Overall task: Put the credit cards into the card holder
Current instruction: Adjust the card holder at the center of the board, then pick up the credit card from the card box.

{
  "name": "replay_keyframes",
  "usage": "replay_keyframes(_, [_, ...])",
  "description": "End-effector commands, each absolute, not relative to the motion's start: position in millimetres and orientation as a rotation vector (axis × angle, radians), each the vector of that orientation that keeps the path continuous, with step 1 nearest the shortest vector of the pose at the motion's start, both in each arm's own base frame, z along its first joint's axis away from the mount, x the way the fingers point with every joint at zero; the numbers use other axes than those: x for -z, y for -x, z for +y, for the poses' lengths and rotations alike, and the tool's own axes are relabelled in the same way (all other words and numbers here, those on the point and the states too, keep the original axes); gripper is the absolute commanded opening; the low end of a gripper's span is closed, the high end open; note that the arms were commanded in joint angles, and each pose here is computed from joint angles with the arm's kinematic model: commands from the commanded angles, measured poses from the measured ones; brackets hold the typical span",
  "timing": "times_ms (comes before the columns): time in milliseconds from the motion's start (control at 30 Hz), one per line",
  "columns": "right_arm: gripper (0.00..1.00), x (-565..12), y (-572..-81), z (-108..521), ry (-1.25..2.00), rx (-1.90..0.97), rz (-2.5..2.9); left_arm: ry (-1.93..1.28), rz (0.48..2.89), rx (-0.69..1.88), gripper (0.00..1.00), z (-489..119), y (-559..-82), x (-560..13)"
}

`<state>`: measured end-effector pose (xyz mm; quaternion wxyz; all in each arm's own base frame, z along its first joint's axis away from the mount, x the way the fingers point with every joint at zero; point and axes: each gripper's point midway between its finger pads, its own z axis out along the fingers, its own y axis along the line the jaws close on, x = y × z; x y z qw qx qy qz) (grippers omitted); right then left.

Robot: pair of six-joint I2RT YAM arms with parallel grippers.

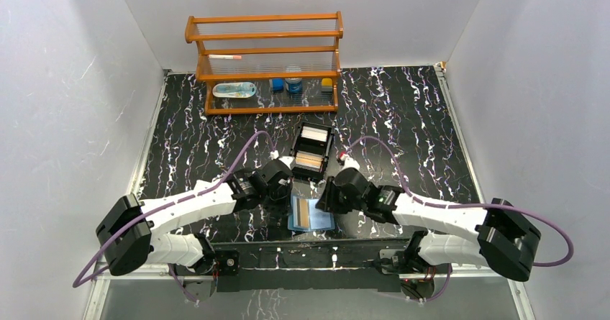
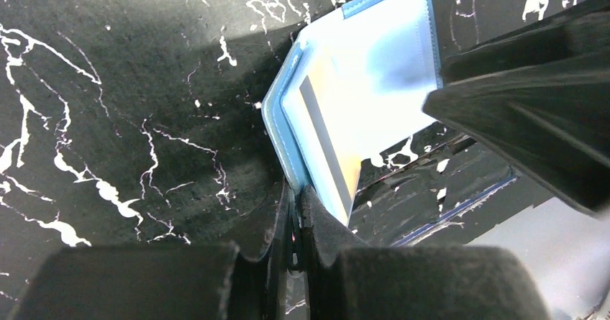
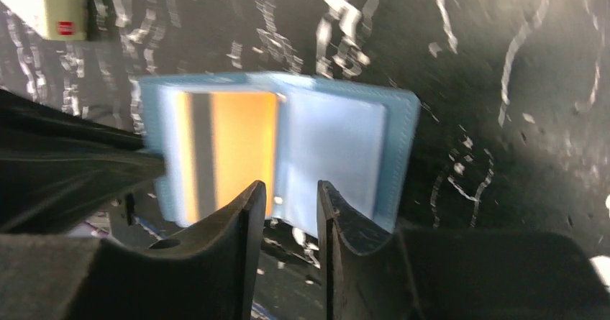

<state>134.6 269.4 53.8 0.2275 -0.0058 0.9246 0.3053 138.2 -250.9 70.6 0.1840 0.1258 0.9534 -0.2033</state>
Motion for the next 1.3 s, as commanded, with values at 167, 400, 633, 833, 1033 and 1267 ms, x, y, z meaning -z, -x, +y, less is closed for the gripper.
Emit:
replay_keyframes(167, [0.44,-170,-216,286,0.341,-0.652,2.133,-0.367,2.662,0.631,0.0,-243,-131,-89])
replay_keyframes(400, [0.45,-186,-298,284,0.636,-0.437,1.973,-0.4,2.68,0.626,0.0,-237,-130,-83])
replay_keyframes(633, [0.55,-176,-350,299,1.029,-0.226,1.801,-0.382,2.686,0.656,0.04,-232,-130,-75])
replay_keyframes(833, [0.61,-142,-364,316,1.304,-0.165,1.691,-0.375,2.678,0.707,0.03,-229,-128,-74])
replay_keyframes(1033, [0.59,-94,-395,307,1.466,0.083,1.651,-0.393,2.653,0.743,0.04,-228,-125,-82])
replay_keyframes(1267, [0.36,-99,-405,299,1.436,0.192,1.62,-0.373,2.627,0.754,0.04,-228,-127,-90])
